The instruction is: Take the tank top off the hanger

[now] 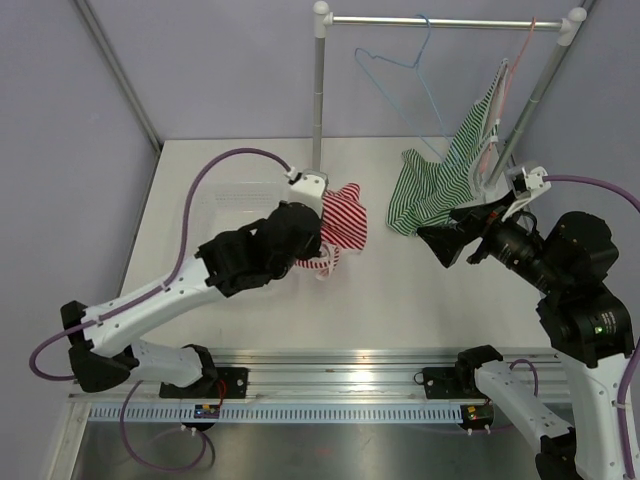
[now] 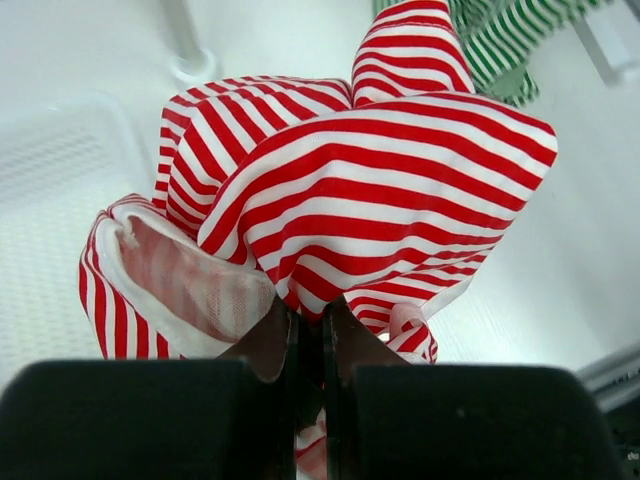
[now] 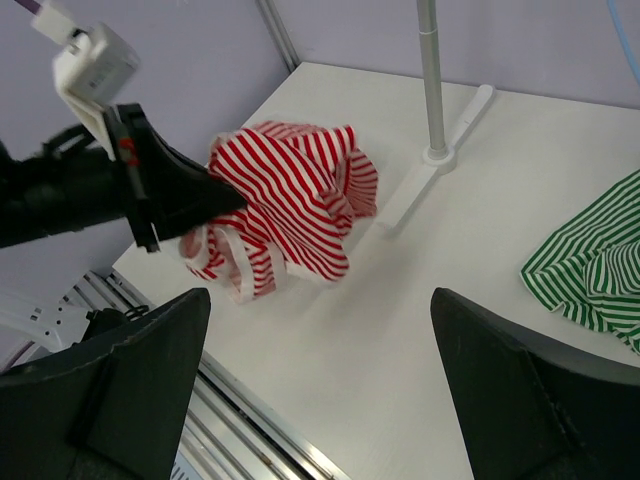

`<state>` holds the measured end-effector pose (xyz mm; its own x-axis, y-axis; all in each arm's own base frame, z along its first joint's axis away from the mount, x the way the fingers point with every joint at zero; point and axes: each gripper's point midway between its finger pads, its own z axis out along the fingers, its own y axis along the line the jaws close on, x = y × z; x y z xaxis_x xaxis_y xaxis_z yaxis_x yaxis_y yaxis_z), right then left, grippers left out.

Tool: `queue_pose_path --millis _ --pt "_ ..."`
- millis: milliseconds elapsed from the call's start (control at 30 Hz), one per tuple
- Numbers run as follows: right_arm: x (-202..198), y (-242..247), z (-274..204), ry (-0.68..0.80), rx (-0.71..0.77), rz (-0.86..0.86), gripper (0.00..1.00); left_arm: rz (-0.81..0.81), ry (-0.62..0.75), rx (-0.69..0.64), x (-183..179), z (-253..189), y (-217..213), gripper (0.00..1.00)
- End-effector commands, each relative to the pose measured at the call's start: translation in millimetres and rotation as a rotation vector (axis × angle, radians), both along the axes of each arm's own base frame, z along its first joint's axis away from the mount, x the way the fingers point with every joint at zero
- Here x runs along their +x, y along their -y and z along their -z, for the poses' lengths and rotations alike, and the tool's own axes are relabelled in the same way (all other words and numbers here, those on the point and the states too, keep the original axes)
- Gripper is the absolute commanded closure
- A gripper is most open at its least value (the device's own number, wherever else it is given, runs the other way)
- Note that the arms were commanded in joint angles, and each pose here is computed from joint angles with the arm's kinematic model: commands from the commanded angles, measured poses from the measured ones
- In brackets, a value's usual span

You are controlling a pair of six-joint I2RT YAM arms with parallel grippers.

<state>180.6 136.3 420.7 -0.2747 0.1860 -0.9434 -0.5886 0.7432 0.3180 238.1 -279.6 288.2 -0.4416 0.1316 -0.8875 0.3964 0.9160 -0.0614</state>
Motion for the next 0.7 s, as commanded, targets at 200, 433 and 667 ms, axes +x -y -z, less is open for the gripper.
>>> queue_pose_path --millis 200,433,667 --pt "5 0 -10 0.04 0.033 0.014 0.01 -0.327 0.116 -0.016 12 -81 -133 1.0" --pt "15 -4 -6 0.022 0.041 0.012 0.01 -0.442 0.021 -0.017 36 -38 -191 1.0" --pt "32 -12 -4 0.003 0.055 -0.005 0.01 -0.403 -0.179 -0.055 70 26 -202 1.0"
